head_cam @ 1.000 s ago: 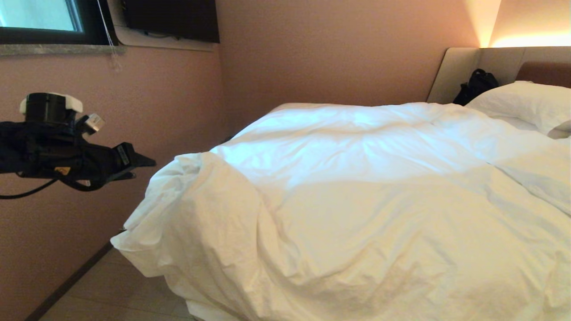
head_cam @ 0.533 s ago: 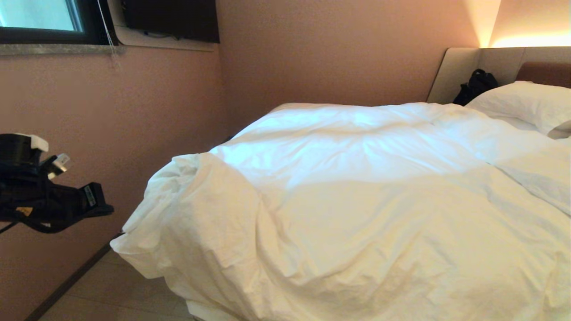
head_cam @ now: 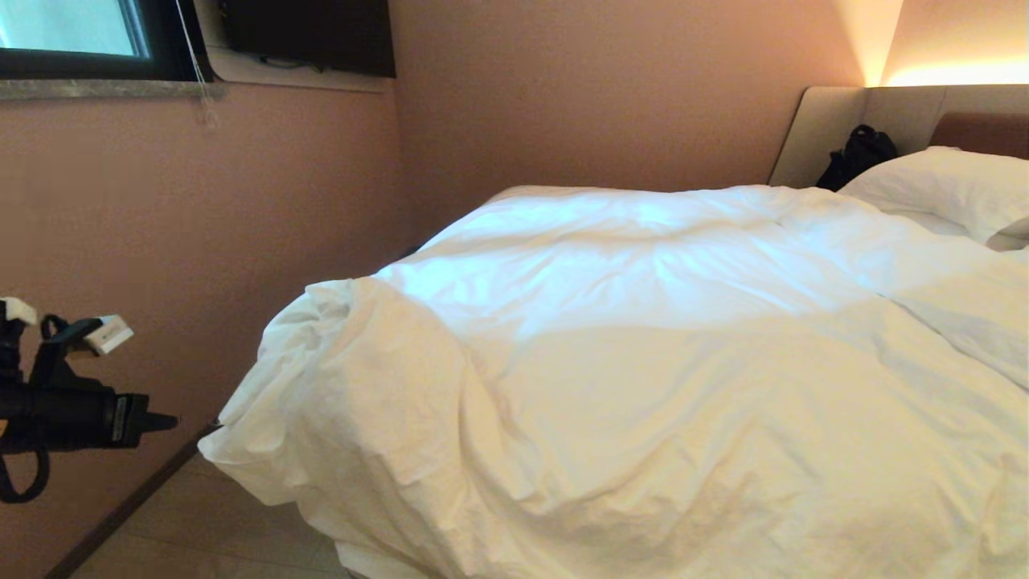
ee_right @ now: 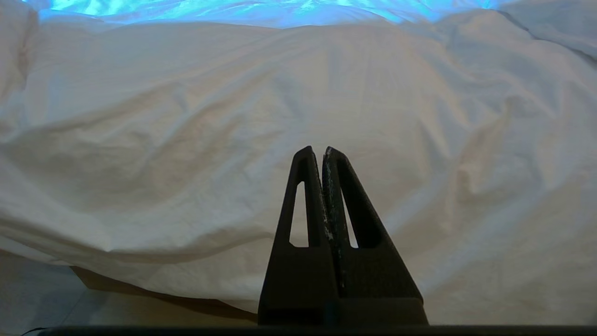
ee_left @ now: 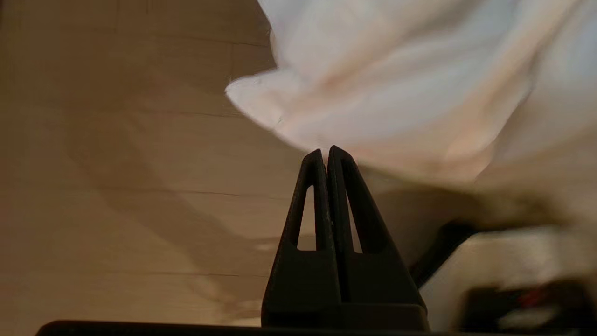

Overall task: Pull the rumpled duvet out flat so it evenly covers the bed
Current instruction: Flatten the corners of the folded blanket

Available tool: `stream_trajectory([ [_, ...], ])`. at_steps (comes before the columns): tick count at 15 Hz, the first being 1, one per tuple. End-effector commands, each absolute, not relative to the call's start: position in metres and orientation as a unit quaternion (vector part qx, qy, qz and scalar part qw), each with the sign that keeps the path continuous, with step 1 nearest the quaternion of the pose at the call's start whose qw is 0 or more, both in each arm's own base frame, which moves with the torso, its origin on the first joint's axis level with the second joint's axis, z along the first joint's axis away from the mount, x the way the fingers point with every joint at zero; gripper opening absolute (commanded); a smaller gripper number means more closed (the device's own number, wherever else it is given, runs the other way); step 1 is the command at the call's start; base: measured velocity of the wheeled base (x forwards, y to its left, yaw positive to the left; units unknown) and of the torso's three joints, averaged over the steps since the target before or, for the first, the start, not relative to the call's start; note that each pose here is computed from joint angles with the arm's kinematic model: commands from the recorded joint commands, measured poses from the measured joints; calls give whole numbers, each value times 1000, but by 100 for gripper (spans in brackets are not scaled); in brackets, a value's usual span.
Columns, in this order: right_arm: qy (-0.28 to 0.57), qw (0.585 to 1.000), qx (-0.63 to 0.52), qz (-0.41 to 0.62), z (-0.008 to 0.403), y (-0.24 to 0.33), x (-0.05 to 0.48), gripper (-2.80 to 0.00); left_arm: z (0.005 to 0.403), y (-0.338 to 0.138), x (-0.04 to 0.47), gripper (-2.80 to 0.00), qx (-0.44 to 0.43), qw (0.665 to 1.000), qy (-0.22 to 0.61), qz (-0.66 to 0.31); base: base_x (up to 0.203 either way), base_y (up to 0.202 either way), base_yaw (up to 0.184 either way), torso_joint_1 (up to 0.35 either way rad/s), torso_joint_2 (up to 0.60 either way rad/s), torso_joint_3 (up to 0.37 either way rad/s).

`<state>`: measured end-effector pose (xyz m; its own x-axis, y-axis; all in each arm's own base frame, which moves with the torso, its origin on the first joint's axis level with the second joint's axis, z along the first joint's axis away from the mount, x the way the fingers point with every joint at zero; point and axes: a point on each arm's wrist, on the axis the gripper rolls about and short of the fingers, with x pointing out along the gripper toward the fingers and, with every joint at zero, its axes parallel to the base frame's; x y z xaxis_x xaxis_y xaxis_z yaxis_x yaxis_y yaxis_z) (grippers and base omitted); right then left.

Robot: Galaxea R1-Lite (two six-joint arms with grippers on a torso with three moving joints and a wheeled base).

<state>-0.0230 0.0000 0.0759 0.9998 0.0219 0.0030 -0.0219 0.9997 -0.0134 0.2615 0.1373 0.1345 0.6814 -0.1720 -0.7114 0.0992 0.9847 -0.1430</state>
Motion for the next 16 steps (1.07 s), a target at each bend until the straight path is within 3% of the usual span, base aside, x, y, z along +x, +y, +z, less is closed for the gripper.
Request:
stream_trajectory([
  [1, -1, 1000, -7, 11, 76, 0, -23, -280, 120, 147, 258, -280, 43, 905, 404, -124, 0, 0, 0, 0, 0, 0],
  [5, -1, 1000, -7, 11, 76, 0, -23, -280, 90, 147, 261, -280, 89, 873, 432, -207, 0, 0, 0, 0, 0, 0],
  [12, -1, 1000, -7, 11, 76, 0, -23, -280, 74, 123, 267, -280, 91, 853, 447, -253, 0, 0, 0, 0, 0, 0],
  [13, -1, 1000, -7, 11, 76, 0, -23, -280, 73, 122, 266, -196, 94, 851, 448, -258, 0, 0, 0, 0, 0, 0],
  [14, -1, 1000, -7, 11, 76, 0, -23, -280, 72, 121, 265, 0, 103, 849, 446, -264, 0, 0, 0, 0, 0, 0],
  [16, -1, 1000, -7, 11, 76, 0, -23, -280, 74, 121, 267, 0, 110, 850, 441, -265, 0, 0, 0, 0, 0, 0],
])
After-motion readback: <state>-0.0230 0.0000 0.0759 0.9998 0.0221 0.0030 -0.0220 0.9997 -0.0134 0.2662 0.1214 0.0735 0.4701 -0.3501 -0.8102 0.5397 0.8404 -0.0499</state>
